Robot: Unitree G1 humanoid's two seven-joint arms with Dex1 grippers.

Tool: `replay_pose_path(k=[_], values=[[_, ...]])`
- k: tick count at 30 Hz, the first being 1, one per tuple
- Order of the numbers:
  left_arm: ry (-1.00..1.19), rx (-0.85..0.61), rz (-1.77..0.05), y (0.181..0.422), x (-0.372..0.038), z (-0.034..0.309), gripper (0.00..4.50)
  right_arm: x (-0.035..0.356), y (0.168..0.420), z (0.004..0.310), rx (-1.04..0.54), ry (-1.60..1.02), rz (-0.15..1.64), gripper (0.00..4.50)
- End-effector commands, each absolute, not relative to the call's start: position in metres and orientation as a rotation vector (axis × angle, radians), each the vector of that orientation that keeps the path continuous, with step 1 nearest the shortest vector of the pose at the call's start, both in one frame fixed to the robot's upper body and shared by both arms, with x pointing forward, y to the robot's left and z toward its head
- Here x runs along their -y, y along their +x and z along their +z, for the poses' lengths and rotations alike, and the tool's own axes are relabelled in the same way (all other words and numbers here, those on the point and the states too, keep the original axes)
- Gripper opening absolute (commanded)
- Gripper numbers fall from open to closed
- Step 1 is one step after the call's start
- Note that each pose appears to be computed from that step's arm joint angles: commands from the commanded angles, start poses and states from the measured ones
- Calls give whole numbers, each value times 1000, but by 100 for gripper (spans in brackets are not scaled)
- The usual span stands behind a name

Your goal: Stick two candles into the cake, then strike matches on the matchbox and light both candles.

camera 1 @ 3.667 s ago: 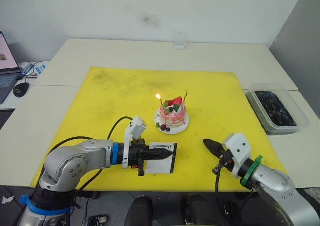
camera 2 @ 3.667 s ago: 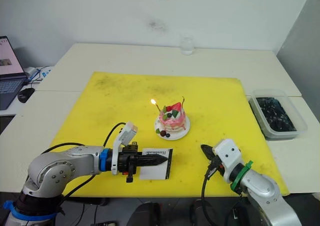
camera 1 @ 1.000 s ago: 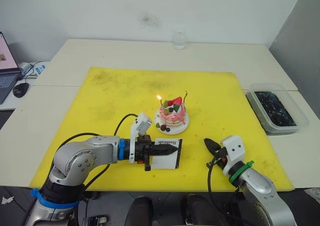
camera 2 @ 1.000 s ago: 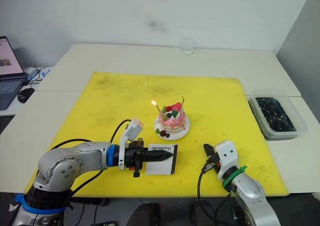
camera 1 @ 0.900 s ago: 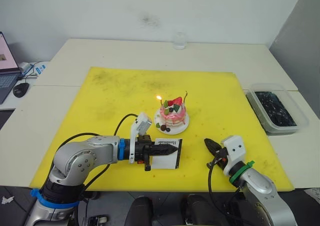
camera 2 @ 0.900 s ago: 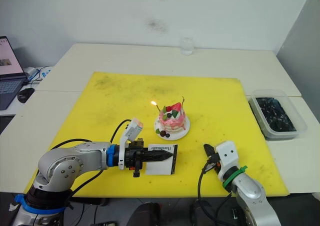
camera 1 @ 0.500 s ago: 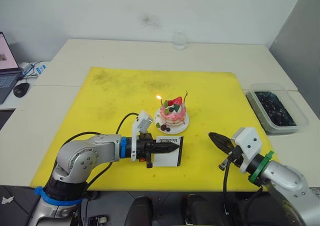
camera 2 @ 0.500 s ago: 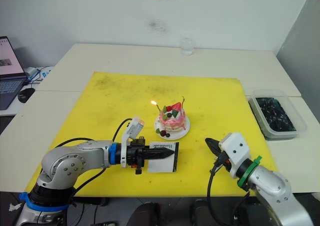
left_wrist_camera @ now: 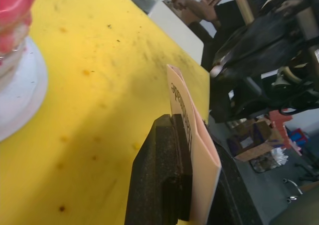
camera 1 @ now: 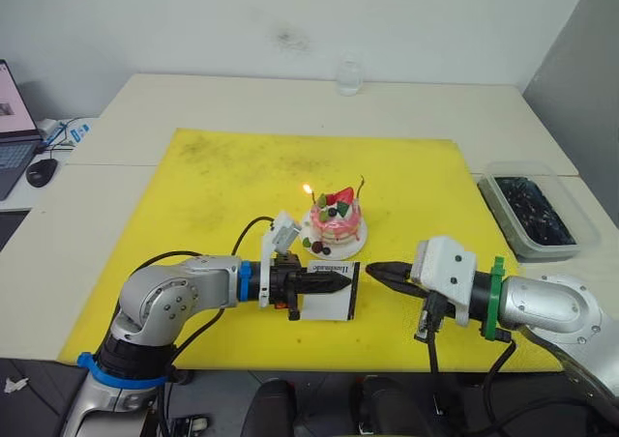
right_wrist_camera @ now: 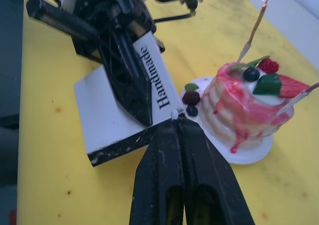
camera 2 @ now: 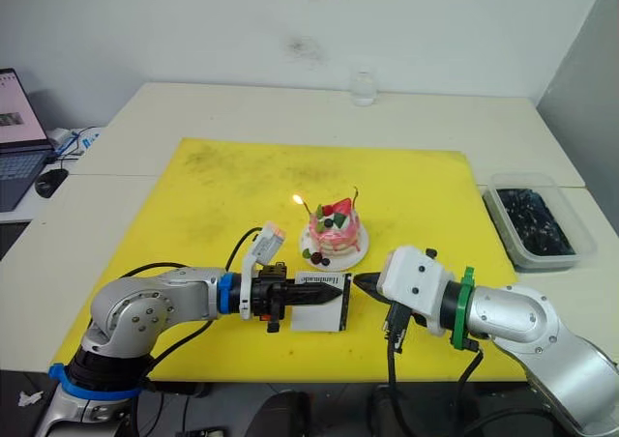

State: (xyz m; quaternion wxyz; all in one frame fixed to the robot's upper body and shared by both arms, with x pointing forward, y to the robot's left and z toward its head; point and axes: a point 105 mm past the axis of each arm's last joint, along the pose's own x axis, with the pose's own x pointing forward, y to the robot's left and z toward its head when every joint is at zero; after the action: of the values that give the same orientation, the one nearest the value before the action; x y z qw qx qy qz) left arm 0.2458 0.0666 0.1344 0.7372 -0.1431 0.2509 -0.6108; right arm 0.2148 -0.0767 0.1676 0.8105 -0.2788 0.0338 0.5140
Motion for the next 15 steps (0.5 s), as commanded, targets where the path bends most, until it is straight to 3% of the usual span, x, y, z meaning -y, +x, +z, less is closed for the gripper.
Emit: replay_pose_path(k=[1,15], values=[[-316,-525,-1360,245,-67,144,0,75,213,169,-49,-628,1103,3],[-316,-526,-1362,249,-67,145,0,76,214,160,-75,-636,1101,3]])
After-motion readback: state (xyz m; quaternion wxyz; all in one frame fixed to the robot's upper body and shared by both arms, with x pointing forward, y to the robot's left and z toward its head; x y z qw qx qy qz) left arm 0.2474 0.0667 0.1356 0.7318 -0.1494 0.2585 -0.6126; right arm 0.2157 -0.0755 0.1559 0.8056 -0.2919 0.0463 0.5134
